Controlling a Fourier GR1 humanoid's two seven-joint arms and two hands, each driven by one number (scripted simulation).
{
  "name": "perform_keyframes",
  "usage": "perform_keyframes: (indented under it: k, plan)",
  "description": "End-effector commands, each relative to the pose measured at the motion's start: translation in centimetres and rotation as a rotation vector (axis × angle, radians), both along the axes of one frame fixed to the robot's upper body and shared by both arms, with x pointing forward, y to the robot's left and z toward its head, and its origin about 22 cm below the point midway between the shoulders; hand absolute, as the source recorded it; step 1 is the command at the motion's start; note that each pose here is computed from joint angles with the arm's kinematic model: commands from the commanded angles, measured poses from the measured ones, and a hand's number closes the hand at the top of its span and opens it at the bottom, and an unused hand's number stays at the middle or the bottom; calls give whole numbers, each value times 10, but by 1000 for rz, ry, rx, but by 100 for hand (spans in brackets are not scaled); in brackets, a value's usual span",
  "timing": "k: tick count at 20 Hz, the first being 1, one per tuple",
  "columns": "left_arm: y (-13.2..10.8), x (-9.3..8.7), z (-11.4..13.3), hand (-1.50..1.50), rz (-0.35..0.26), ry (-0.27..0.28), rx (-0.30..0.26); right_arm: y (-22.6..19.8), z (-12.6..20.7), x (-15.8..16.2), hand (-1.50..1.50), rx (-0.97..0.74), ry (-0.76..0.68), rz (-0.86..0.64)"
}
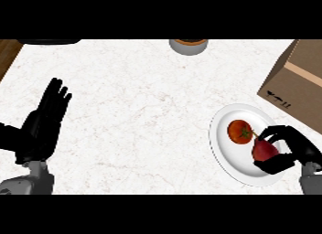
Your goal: Pick the pear from the plate and place it in the cardboard box
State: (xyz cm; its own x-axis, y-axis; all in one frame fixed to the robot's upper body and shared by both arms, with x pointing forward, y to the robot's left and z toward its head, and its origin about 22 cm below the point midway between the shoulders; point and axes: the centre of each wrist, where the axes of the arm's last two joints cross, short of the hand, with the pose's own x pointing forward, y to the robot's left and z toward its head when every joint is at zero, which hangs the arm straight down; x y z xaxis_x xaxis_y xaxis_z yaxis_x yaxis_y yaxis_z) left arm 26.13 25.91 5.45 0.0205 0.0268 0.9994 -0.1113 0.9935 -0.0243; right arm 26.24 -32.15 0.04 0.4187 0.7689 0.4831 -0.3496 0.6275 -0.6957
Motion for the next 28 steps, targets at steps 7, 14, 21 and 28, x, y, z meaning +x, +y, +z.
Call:
perform_keyframes:
  k: [7, 14, 21, 28]
  plan:
    - [-4, 5, -2, 0, 5, 12, 9, 67, 15, -32, 150, -96, -196, 824]
    - [7, 6, 0, 0, 57, 27, -7, 76, 43, -100, 150, -143, -536, 1219]
    - [23, 6, -4, 0, 70, 1, -8, 32, 88, -151, 150, -165, -715, 1317]
    - [10, 1, 4, 0, 48, 2, 7, 17, 122, -167, 150, 39, -862, 945]
